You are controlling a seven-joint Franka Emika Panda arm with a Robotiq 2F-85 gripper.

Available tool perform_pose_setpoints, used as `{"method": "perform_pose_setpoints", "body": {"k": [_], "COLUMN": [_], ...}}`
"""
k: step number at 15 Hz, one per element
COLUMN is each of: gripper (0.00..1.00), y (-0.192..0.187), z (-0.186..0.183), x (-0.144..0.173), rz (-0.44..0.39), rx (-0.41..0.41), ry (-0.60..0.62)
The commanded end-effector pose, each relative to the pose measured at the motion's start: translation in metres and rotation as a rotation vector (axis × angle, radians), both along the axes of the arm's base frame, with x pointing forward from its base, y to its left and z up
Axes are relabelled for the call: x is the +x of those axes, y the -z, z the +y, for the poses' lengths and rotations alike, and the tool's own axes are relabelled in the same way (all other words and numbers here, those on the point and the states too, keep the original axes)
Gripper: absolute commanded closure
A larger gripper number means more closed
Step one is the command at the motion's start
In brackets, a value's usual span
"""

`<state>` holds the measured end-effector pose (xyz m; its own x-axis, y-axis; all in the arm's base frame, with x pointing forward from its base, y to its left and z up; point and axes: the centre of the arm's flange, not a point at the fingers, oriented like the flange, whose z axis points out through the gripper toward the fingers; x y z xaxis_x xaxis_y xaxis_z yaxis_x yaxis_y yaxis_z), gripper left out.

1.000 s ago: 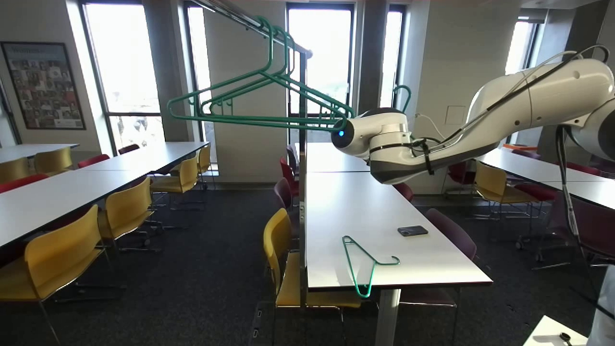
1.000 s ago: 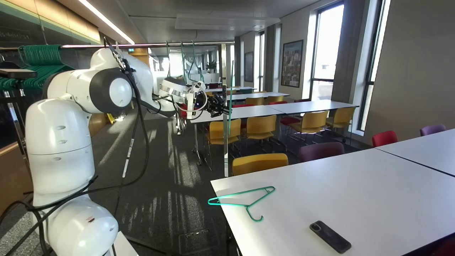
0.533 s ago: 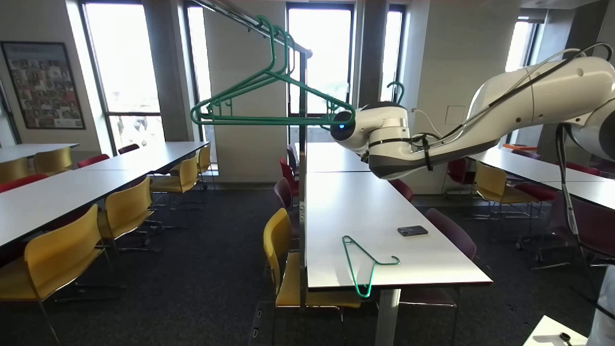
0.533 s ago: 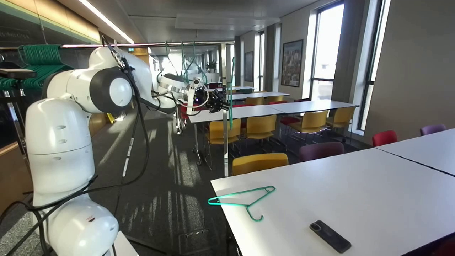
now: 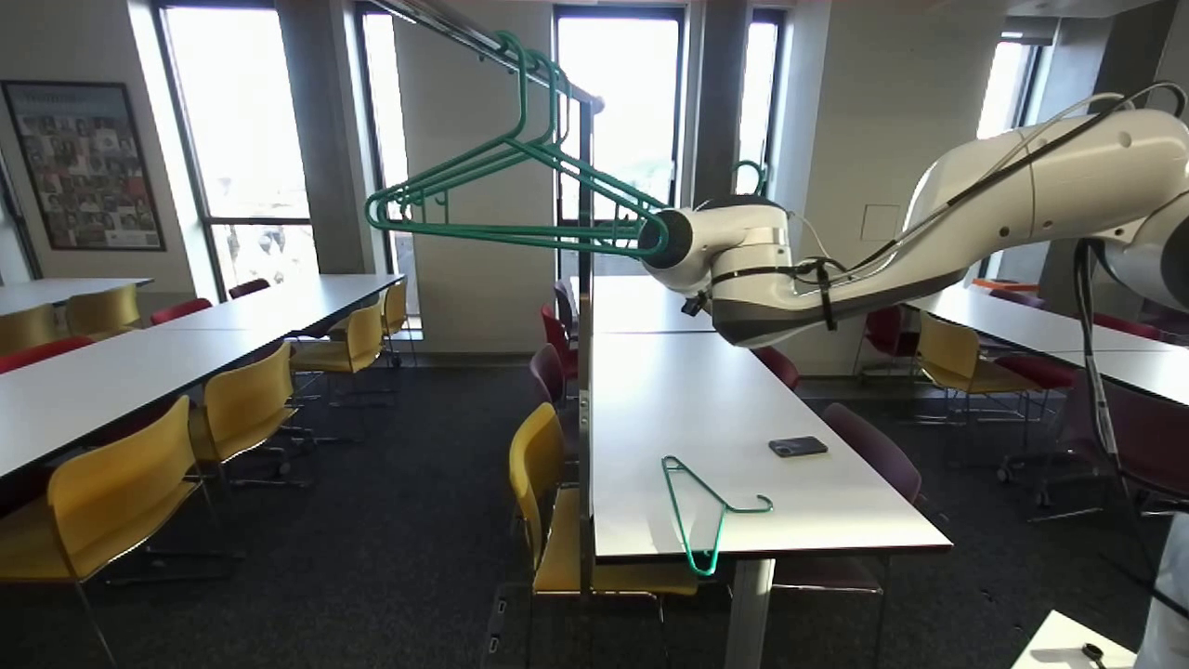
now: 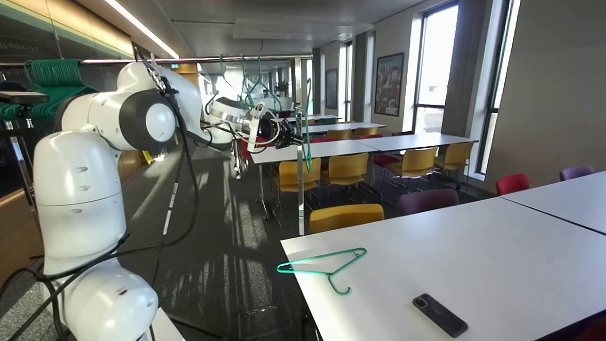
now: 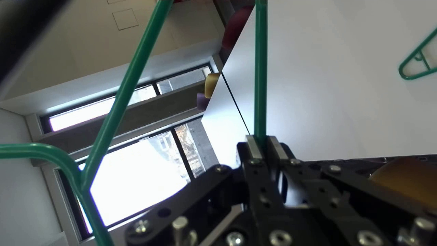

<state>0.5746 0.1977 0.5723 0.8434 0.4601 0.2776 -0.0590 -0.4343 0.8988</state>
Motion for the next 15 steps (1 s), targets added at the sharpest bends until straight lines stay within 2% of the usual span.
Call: {"method": "perform_pose_setpoints", "body": {"k": [1, 7, 8, 9, 15], "gripper": [0.98, 0.98, 0.98, 0.90, 0.90], "y": [-0.015, -0.018, -0.017, -0.004, -0.003], "z": [0.006, 0.020, 0.018, 0.024, 0.025], "x": [-0.005, -0.011, -0.012, -0.002, -0.002], "rz": [-0.002, 0.002, 0.013, -0.009, 0.000], "rx": [0.020, 0.072, 0.089, 0.074, 0.087], "ry": [-0.064, -0.151, -0.154, -0.123, -0.125]}}
